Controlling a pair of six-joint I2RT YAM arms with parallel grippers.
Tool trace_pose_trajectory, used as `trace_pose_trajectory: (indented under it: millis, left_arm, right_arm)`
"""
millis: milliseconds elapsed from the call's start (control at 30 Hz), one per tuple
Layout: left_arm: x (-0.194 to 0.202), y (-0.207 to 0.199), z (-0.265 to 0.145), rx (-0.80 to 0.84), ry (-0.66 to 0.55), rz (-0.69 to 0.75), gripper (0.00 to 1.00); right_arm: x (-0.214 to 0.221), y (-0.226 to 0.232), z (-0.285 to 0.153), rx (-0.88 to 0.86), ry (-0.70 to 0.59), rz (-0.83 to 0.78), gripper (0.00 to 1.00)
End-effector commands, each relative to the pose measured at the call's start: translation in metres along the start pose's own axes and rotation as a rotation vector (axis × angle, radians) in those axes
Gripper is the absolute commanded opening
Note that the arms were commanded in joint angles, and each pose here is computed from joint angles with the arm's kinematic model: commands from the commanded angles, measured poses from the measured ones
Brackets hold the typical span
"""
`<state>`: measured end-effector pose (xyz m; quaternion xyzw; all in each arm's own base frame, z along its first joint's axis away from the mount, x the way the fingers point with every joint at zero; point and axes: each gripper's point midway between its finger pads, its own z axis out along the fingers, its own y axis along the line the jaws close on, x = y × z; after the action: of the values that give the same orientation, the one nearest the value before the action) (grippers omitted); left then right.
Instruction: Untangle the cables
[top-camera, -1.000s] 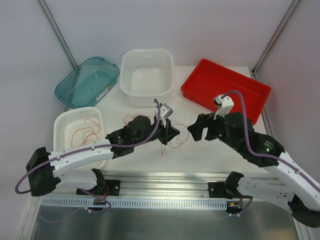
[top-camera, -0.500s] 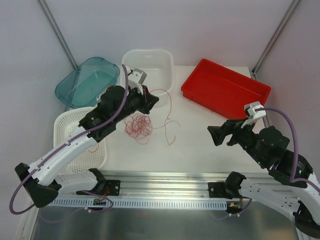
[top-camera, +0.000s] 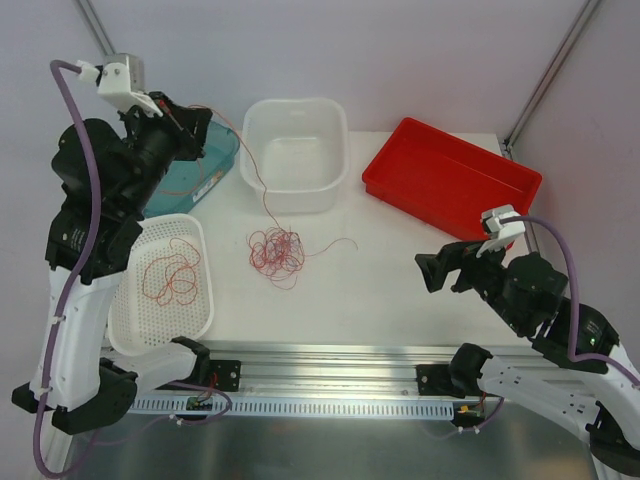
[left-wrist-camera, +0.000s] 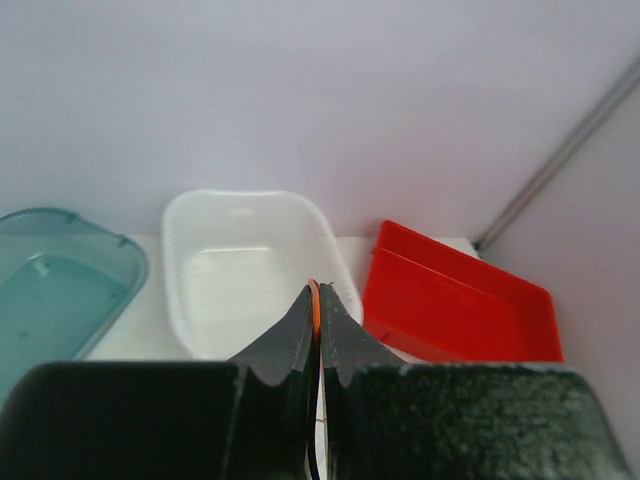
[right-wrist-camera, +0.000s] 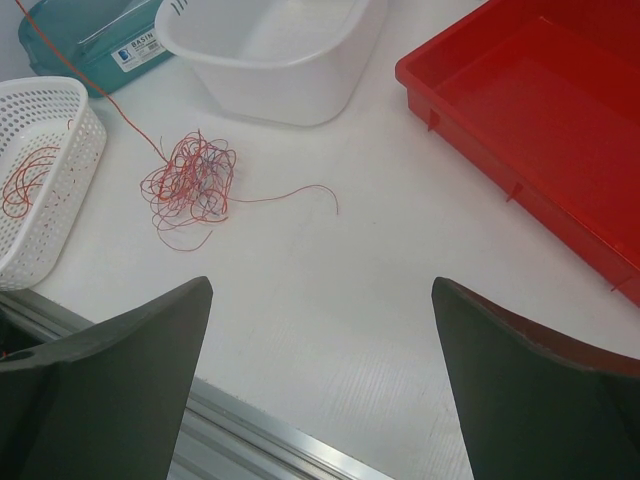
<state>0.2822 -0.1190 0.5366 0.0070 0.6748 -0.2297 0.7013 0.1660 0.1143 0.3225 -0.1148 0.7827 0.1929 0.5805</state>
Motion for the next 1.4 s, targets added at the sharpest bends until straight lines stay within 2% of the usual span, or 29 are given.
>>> trace_pose_trajectory:
  millis: [0,133,267,400,467,633,767,800,867,900,1133,1167,1233,1267,1333,1367]
  left_arm:
    - [0.001,0.057,-0.016,-0.273,0.006,0.056,0.00]
    - [0.000,0.087,-0.028,-0.387,0.001,0.081,0.00]
    - [0.006,0.096,-0.029,-0.399,0.021,0.070,0.00]
    - [0.029,0.132,-0.029,-0.526,0.076,0.080,0.00]
    - [0.042,0.137,-0.026,-0.514,0.110,0.055,0.00]
    - [0.094,0.158,-0.031,-0.575,0.222,0.045,0.00]
    - [0.137,0.191,-0.062,-0.743,0.283,0.056,0.00]
    - [0.165,0.205,-0.070,-0.789,0.348,0.060,0.00]
    - [0.189,0.217,-0.081,-0.836,0.391,0.045,0.00]
    - [0.215,0.228,-0.090,-0.870,0.450,0.038,0.00]
    - [0.300,0.285,-0.145,-1.130,0.635,-0.044,0.03]
    - [0.306,0.292,-0.152,-1.164,0.651,-0.054,0.09]
    - [0.314,0.299,-0.162,-1.203,0.683,-0.051,0.26]
    - [0.312,0.302,-0.164,-1.217,0.683,-0.053,0.46]
    - [0.308,0.301,-0.161,-1.205,0.672,-0.055,0.67]
    - [0.302,0.299,-0.157,-1.188,0.657,-0.057,0.73]
  right_arm:
    - [0.002,0.001,0.006,0.005,0.003,-0.016,0.97]
    - [0.005,0.001,0.008,0.008,0.017,-0.022,0.97]
    - [0.006,0.004,0.010,0.000,0.023,-0.019,0.97]
    - [0.011,0.011,0.015,-0.025,0.041,-0.013,0.97]
    - [0.015,0.021,0.019,-0.072,0.060,-0.015,0.97]
    - [0.047,0.056,0.045,-0.189,0.188,-0.014,0.99]
    - [0.066,0.076,0.063,-0.246,0.254,-0.001,0.99]
    - [0.069,0.080,0.066,-0.260,0.265,0.000,0.99]
    - [0.078,0.089,0.073,-0.289,0.301,0.001,0.99]
    - [0.080,0.093,0.076,-0.297,0.310,0.002,0.99]
    - [0.098,0.099,0.085,-0.309,0.360,-0.004,0.99]
    - [0.099,0.099,0.085,-0.309,0.364,-0.002,0.99]
    - [0.104,0.098,0.085,-0.308,0.373,0.001,0.99]
    - [0.105,0.098,0.084,-0.308,0.376,0.000,0.99]
    - [0.108,0.096,0.083,-0.305,0.382,-0.005,0.99]
    - [0.109,0.095,0.082,-0.302,0.385,-0.008,0.99]
